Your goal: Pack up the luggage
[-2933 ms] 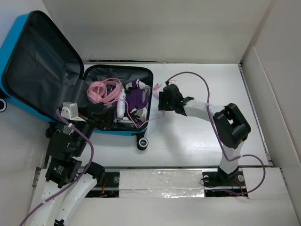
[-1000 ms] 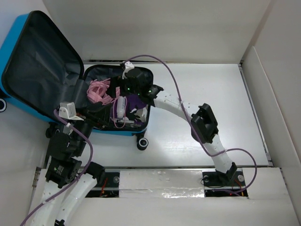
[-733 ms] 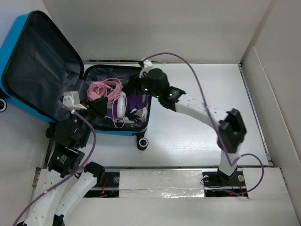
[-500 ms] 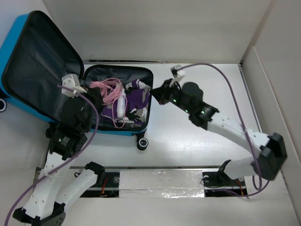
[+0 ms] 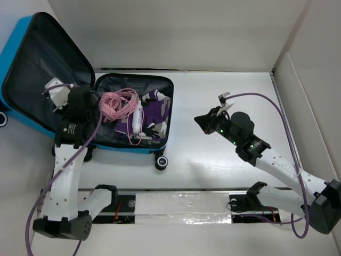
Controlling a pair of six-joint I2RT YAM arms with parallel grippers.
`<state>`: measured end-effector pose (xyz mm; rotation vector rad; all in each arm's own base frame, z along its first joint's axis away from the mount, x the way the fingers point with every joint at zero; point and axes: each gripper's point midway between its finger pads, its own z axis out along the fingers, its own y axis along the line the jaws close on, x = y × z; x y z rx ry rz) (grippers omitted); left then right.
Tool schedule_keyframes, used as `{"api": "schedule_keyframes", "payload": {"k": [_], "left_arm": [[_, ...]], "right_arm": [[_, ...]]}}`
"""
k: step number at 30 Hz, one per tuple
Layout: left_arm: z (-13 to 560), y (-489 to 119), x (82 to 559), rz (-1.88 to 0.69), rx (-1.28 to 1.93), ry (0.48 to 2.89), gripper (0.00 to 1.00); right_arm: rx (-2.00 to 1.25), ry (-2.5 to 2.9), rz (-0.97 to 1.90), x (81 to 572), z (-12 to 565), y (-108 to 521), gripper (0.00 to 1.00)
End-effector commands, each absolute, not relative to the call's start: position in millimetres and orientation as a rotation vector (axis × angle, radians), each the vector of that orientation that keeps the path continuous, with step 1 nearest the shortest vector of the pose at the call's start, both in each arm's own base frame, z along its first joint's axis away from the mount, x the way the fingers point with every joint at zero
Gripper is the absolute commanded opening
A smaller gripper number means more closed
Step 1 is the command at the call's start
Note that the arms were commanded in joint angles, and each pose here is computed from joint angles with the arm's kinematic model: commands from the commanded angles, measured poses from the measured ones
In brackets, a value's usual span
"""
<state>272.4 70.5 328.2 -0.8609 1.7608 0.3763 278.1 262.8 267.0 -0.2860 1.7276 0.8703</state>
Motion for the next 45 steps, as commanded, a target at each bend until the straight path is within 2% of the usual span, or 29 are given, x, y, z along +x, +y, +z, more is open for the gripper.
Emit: {"api": "schedule_keyframes", "payload": {"k": [1, 3, 6, 9, 10, 13, 16, 20, 26, 34, 38, 45], "left_arm": [[364, 112, 224, 0.487, -0.989, 1.595, 0.17], [373, 125, 211, 0.597, -1.043, 1.543, 0.19], [367, 136, 210, 0.735, -1.08, 1.53, 0.29], [380, 145, 202, 0.819, -1.121, 1.464, 0.41], [385, 148, 197, 0.861, -1.122, 1.443, 0.49], [397, 168, 184, 1.019, -1.142, 1.403, 0.58], [386, 176, 191, 1.066, -1.154, 1.469, 0.63], [381, 184, 204, 0.993, -1.189, 1.497, 0.69], [386, 191, 210, 1.108, -1.141, 1.504, 0.69], [385, 197, 202, 1.226, -1.13, 1.475, 0.59], [381, 201, 206, 1.325, -1.102, 1.498, 0.59], [369, 212, 229, 1.262, -1.117, 1.556, 0.6]], "right_arm": [[-0.324, 1.625, 0.939, 267, 290, 256, 0.07], [-0.315, 1.612, 0.944, 265, 297, 251, 0.07], [-0.324, 1.595, 0.97, 261, 300, 252, 0.07], [-0.333, 1.605, 0.971, 260, 295, 254, 0.08], [-0.332, 1.61, 0.967, 262, 294, 254, 0.08], [-0.333, 1.628, 0.956, 264, 289, 255, 0.08], [-0.341, 1.637, 0.951, 263, 286, 254, 0.08], [-0.339, 1.599, 0.932, 255, 298, 251, 0.08], [-0.356, 1.569, 0.932, 243, 307, 250, 0.08], [-0.344, 1.606, 0.889, 248, 297, 254, 0.08], [-0.351, 1.61, 0.888, 246, 295, 255, 0.08], [-0.347, 1.612, 0.877, 246, 294, 255, 0.08]]}}
